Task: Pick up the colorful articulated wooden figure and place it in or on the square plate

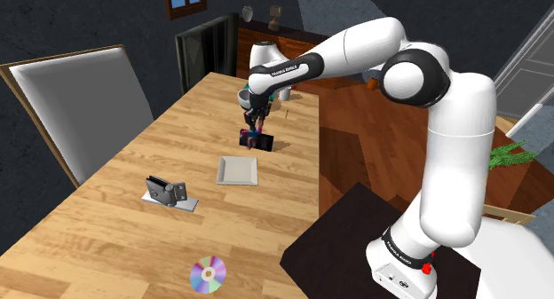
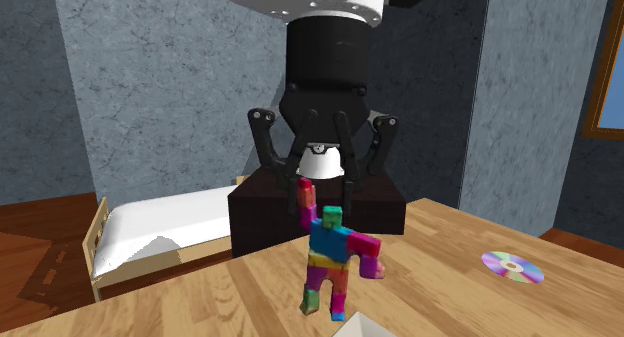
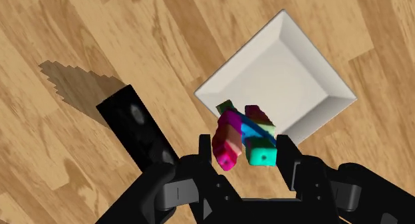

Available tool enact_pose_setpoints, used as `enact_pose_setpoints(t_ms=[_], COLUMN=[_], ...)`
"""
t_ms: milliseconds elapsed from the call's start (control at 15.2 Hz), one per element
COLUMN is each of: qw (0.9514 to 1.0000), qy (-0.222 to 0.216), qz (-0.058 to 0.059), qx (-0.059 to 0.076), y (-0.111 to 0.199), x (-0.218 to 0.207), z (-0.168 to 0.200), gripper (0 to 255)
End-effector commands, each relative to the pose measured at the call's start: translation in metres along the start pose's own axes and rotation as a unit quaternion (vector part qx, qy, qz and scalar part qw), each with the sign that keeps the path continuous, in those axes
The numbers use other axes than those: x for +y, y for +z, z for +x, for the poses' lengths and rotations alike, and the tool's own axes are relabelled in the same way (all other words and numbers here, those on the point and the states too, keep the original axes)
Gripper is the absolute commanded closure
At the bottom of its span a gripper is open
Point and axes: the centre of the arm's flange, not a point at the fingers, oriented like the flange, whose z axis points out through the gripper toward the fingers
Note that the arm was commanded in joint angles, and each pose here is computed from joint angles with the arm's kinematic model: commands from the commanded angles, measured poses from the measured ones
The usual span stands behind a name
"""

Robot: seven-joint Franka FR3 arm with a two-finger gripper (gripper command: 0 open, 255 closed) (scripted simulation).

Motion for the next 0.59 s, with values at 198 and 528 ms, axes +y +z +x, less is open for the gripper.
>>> enact_pose_setpoints(t_ms=[198,528], qw=[1.0,1.0], qy=[0.001,0.001], qz=[0.0,0.0], qx=[0.0,0.0], y=[-0.009,0.018], x=[-0.05,-0.051], z=[0.012,0.012], gripper=[255,255])
